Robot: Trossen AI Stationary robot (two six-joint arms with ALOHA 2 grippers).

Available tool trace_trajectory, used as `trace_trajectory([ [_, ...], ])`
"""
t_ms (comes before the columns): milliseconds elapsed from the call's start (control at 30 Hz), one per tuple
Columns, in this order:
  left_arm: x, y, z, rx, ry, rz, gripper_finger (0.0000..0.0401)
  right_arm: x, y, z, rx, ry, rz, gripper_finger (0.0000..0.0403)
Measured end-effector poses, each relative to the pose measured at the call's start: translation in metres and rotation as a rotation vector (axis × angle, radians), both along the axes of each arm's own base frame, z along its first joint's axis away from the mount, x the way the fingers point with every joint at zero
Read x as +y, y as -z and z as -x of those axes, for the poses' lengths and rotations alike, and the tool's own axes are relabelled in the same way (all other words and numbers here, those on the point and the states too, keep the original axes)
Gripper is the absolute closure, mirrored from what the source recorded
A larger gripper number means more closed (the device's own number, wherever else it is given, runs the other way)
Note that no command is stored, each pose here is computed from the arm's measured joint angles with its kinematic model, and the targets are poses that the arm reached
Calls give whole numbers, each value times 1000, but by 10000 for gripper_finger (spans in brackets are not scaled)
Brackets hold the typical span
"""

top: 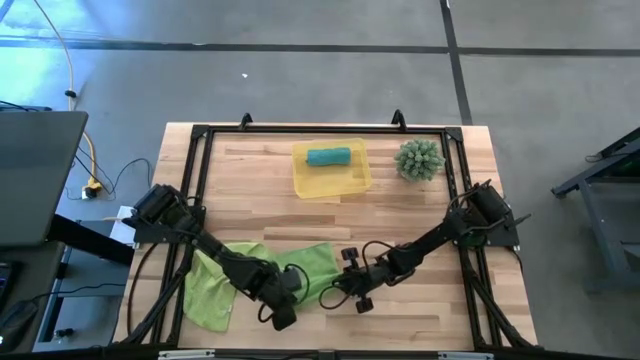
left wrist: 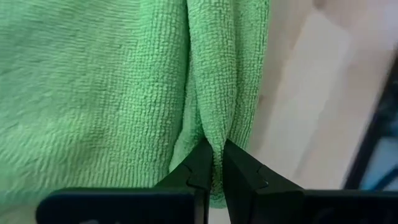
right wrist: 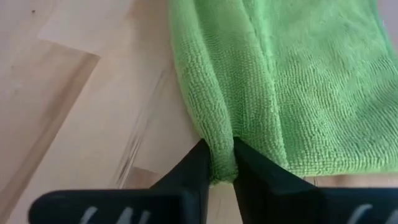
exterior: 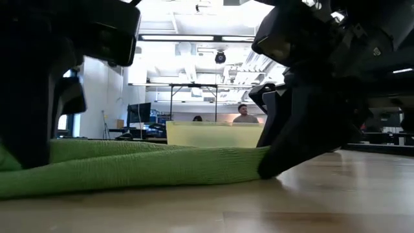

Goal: Roll microfiber towels into tight, uniform cylinder then place into a basket
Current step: Roll the green microfiber cloth

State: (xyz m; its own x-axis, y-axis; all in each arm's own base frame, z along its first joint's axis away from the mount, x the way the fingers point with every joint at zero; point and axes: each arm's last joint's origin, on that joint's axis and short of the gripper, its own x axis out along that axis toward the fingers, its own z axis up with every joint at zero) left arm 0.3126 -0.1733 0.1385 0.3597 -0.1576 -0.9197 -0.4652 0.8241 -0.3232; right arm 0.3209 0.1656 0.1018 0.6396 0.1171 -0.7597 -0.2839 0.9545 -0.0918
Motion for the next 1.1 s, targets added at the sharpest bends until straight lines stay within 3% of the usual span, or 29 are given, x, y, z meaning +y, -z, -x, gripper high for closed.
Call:
trace_trajectory([
  [233,4,-19,-4,63,129,-122,382,0,1,0,7,24,-24,361],
  [333,1,-24,-5,29,122,-186,382,0,1,0,9,23,-27,358],
  [600,-3,-26,-7,31,155,-100,372,0,1,0,11,19,-26,357],
  [900,6,-24,-3,84,192,-197,314,0,1,0,12,19,-27,357],
  [1100,9,-43,7,226,228,-261,311,0,2,0,12,20,-27,356],
])
